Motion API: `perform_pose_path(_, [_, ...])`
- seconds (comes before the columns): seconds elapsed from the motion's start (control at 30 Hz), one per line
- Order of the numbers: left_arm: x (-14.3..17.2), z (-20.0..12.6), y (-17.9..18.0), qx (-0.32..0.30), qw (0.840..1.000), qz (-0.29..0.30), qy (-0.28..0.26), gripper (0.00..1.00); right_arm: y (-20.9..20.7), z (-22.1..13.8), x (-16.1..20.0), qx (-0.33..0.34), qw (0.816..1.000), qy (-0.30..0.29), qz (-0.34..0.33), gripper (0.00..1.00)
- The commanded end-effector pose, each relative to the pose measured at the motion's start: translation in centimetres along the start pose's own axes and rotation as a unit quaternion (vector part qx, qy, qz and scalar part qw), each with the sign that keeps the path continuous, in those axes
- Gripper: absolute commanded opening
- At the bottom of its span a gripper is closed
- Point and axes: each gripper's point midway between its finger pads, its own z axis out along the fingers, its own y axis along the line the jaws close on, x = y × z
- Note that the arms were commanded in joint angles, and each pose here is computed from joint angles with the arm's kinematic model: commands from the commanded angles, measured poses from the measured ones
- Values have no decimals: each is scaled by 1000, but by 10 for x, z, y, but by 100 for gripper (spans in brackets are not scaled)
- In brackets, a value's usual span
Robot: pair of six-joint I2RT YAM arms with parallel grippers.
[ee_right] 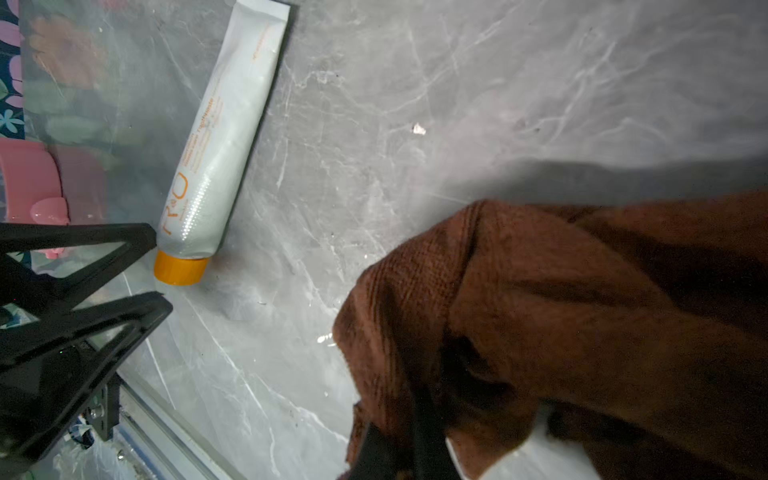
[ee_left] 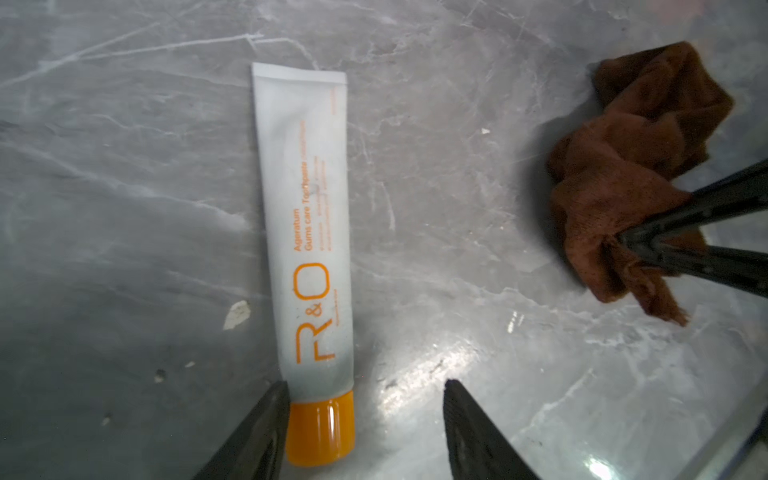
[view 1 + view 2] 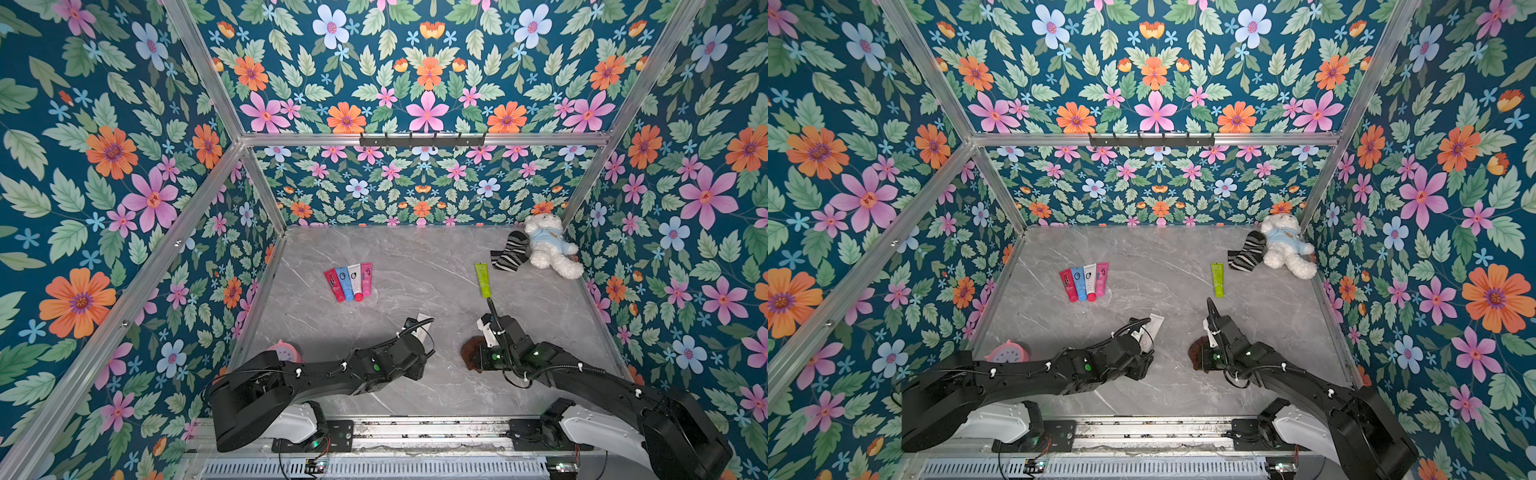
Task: Wipe the surface of the toothpaste tube
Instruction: Adjust the toothpaste at the center of the board.
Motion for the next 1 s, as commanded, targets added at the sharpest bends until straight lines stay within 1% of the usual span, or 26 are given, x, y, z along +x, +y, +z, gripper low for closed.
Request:
perform_pose_path(0.0, [-12,-1,-9,16,1000,-18,-12,63,1,0,2,-3,1000,4,9,0])
perform_pose_path(0.13, [-31,-5,-1,9,999,-28,-32,61,3,1,3,-10,1000,6,6,0])
perform_pose_path(0.23, [-47,-7,16,15,998,-53,-34,58,4,0,3,-14,1000,5,4,0])
perform_pose_path(0.33, [-60,-8,33,52,993,-93,-41,55,5,-1,3,-17,1000,3,4,0])
perform_pose_path(0.43, [-64,-3,35,89,990,-107,-21,51,5,-2,3,-18,1000,1,4,0])
perform_pose_path(0.53, [-63,5,28,121,988,-100,8,47,7,-3,4,-23,1000,1,2,0])
perform_pose_path(0.6, [-63,8,26,131,986,-98,18,45,8,-3,6,-28,1000,4,2,0])
perform_pose_path(0.83, [-48,29,28,134,985,-93,63,40,12,-6,8,-44,999,3,2,0])
perform_pose_path(0.97, [-39,37,30,131,984,-94,78,39,15,-6,7,-50,999,5,0,0])
